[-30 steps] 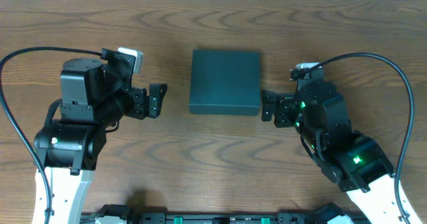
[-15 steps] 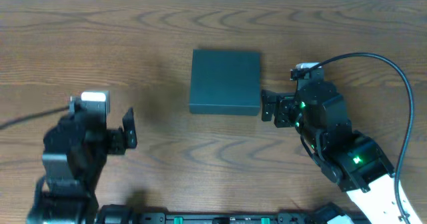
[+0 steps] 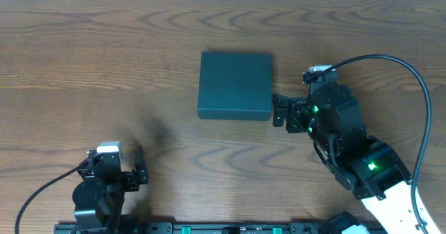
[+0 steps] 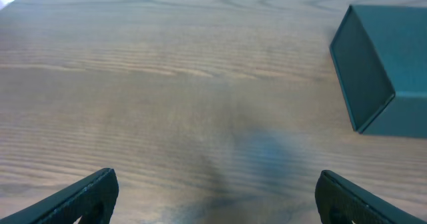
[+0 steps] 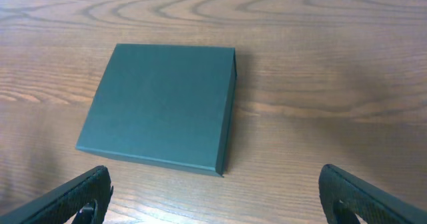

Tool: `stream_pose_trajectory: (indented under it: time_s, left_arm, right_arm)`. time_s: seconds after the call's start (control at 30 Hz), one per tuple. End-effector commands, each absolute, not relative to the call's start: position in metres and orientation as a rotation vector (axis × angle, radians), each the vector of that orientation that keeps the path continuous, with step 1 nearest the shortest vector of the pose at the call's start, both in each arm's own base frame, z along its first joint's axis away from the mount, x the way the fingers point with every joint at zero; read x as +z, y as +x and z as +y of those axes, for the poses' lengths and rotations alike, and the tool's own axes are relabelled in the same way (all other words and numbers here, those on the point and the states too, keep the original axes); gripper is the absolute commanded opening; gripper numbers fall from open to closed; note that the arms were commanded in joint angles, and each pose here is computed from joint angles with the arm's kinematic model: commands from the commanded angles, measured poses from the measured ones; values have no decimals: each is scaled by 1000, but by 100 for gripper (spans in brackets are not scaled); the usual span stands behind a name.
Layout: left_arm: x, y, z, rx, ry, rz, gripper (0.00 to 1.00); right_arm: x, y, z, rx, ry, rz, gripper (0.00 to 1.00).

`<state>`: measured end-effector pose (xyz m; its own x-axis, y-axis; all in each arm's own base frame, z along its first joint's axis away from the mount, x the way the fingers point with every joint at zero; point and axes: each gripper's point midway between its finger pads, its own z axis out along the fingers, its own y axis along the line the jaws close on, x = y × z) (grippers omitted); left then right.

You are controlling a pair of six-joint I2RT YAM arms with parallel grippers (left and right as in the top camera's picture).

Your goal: Pack container

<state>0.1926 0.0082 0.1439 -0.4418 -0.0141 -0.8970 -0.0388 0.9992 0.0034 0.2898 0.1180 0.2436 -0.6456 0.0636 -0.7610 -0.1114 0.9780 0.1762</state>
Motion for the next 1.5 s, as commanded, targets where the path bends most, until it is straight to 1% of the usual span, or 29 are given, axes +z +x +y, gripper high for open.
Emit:
stream_pose_trajectory:
  time_s: [0.0,0.37,1.3,1.37,1.43,1.47]
  left_arm:
    - [135,193,7,20,-33,2028,95]
    - [83,199,8,15,-41,2118,95]
    - [81,197,10,39,-33,2128,95]
    - [81,197,10,39,-33,2128,95]
    - [81,197,10,39,-33,2128,95]
    - [81,197,10,39,-33,2128,95]
  right_arm:
    - [242,290,116,250,-32,2261,99]
    - [242,290,116,250,-32,2261,99]
    - [242,290,116,250,-32,2260,99]
    - [244,291,105,161,-62,2241,99]
    - [249,285,89,83,-126,2202,99]
    - [250,281,79,71,-113,2181,99]
